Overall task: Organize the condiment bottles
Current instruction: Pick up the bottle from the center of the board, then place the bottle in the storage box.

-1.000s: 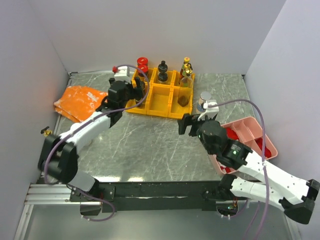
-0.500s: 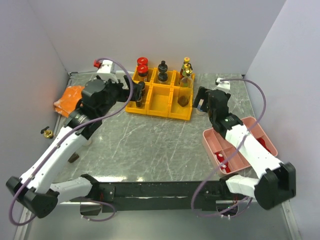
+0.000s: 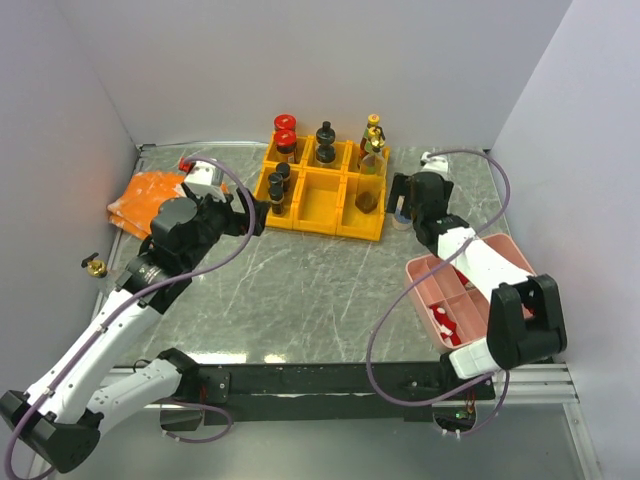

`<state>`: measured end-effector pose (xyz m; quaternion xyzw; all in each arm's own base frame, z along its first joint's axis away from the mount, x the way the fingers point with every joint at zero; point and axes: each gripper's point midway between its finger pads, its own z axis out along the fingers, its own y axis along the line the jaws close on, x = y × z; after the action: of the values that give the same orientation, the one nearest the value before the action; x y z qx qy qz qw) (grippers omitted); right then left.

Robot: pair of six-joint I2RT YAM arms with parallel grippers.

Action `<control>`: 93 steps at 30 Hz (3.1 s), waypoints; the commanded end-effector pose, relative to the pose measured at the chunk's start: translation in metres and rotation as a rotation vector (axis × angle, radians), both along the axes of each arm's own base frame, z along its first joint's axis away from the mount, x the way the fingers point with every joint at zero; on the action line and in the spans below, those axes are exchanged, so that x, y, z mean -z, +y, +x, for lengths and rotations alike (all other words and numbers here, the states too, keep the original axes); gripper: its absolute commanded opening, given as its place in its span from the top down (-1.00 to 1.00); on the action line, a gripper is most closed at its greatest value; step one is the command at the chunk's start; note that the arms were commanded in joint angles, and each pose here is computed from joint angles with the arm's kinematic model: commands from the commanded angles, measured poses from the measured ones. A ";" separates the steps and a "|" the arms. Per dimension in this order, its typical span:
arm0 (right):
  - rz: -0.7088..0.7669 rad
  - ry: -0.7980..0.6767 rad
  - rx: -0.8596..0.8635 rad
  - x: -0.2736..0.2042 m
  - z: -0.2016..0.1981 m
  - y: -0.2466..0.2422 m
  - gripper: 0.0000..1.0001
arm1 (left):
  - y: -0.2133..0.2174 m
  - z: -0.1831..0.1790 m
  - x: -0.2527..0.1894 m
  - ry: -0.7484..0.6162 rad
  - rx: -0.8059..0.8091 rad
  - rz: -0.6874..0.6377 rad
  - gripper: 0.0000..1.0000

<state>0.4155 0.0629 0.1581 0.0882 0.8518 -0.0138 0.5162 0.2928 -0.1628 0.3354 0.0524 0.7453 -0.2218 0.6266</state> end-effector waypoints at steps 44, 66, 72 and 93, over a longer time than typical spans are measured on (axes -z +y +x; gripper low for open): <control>0.157 -0.230 -0.366 -0.156 -0.072 0.138 0.31 | 0.046 -0.009 -0.044 -0.170 -0.188 -0.054 -0.93; -0.104 -0.290 -0.342 -0.120 0.071 0.260 0.35 | 0.076 -0.028 -0.065 -0.248 -0.288 -0.127 -0.93; -0.095 -0.269 -0.320 -0.098 0.094 0.259 0.35 | 0.076 -0.032 -0.069 -0.257 -0.278 -0.141 -0.93; 0.009 -0.261 -0.286 -0.045 0.140 0.244 -0.20 | 0.077 -0.032 -0.070 -0.256 -0.282 -0.145 -0.93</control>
<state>0.5381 0.2978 0.1567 -0.0592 0.8234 0.0398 0.5630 0.2634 -0.0888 0.3903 -0.0588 0.6583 -0.1665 0.7317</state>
